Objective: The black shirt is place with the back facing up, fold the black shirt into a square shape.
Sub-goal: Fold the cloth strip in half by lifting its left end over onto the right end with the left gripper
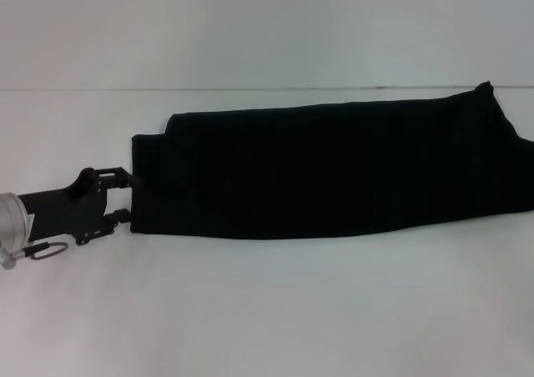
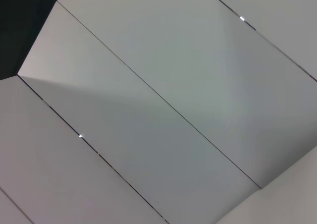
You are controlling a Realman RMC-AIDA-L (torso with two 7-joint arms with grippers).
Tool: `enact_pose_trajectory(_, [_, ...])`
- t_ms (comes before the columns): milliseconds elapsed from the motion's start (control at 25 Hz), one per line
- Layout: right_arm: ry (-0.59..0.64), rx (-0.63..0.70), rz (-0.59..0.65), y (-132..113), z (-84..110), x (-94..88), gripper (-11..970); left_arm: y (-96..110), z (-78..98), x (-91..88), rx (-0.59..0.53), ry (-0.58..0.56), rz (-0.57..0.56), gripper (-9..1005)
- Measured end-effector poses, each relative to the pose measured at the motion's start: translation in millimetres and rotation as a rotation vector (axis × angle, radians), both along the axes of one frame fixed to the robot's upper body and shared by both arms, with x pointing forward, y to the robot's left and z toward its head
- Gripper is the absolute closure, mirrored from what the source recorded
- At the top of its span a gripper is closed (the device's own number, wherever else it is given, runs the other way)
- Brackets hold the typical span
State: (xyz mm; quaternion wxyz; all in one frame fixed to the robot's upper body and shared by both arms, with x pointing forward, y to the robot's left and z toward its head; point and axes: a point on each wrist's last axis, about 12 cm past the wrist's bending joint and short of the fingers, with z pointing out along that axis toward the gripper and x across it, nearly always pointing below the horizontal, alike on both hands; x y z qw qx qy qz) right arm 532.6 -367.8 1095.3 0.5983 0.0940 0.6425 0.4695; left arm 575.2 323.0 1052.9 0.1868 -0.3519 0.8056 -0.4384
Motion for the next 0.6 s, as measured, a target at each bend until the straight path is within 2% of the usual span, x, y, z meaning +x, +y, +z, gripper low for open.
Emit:
enact_pose_trajectory(200, [-0.001, -0.001, 0.002, 1.1, -0.1, 0.3, 275, -4.3, 0.6, 1.1, -0.02, -0.035, 0.0, 396])
enact_pose_trajectory(400, [0.0, -0.003, 0.001, 1.4, -0.3, 1.0, 276, -8.3, -2.6, 0.2, -0.022, -0.02, -0.015, 396])
enact_pose_trajectory(600, [0.003, -0.004, -0.003, 0.2, -0.7, 0.4, 276, -9.6, 1.4, -4.5, -0.059, -0.019, -0.064, 395])
